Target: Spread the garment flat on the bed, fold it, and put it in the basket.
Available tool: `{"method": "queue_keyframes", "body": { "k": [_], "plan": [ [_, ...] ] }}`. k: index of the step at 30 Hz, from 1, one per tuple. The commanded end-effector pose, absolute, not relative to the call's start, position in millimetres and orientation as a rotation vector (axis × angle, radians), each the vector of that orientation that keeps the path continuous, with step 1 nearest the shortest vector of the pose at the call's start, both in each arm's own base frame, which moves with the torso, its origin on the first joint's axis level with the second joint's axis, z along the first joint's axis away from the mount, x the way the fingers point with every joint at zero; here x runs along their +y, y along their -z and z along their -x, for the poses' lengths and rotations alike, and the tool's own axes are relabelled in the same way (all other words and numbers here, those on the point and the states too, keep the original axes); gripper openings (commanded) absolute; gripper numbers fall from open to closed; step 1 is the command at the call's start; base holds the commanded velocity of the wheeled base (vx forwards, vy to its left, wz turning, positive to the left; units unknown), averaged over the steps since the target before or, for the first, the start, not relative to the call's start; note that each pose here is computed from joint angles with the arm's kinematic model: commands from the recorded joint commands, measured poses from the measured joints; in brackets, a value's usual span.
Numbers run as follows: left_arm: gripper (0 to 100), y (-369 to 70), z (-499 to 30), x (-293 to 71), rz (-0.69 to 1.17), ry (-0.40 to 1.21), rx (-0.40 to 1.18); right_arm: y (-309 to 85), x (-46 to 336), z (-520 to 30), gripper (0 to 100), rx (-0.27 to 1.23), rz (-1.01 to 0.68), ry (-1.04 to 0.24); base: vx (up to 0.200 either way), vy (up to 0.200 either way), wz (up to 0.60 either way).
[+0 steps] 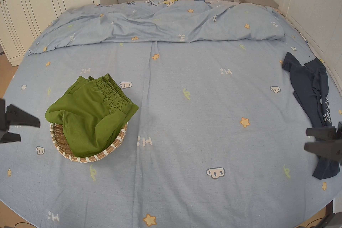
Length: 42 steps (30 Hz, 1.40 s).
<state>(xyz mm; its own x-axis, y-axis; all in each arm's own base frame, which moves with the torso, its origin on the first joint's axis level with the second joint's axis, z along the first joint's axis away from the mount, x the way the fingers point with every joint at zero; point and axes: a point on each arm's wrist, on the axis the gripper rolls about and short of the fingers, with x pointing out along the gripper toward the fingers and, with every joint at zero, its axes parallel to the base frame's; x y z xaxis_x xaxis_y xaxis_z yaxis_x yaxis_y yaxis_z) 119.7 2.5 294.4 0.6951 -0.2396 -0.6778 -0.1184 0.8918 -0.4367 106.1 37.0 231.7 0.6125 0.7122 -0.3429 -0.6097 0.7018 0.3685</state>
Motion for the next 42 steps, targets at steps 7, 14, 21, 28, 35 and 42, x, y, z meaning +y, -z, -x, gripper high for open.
{"method": "queue_keyframes", "body": {
  "k": [7, 14, 21, 28, 35, 42],
  "plan": [
    [100, -188.6, 79.9, -11.0, 0.408, 0.111, 0.366, -132.6, 3.8, 42.7, 100, 0.168, -0.209, -0.78, 0.0, 0.0, 0.0],
    [100, -149.2, 71.8, -10.2, 0.403, 0.118, 0.335, -121.9, 4.0, 41.9, 100, 0.203, -0.214, -0.774, 0.0, 0.0, 0.0],
    [100, -96.4, 36.2, -5.0, 0.293, 0.032, 0.243, -90.4, 2.5, 28.2, 100, 0.245, -0.113, -0.56, 0.0, 0.0, 0.0],
    [100, -81.8, 17.2, -2.1, 0.064, -0.015, 0.042, -86.7, -3.6, 18.1, 100, 0.125, -0.056, -0.207, 0.0, 0.0, 0.0],
    [100, -81.5, 17.2, -2.1, 0.013, -0.011, 0.046, -84.1, -5.9, 15.7, 100, 0.104, -0.147, -0.042, 0.0, 0.0, 0.0],
    [100, -77.7, 18.1, -1.5, -0.118, 0.048, 0.049, -81.1, -1.7, 24.8, 100, -0.003, -0.06, 0.103, 0.0, 0.0, 0.0]
  ]
}}
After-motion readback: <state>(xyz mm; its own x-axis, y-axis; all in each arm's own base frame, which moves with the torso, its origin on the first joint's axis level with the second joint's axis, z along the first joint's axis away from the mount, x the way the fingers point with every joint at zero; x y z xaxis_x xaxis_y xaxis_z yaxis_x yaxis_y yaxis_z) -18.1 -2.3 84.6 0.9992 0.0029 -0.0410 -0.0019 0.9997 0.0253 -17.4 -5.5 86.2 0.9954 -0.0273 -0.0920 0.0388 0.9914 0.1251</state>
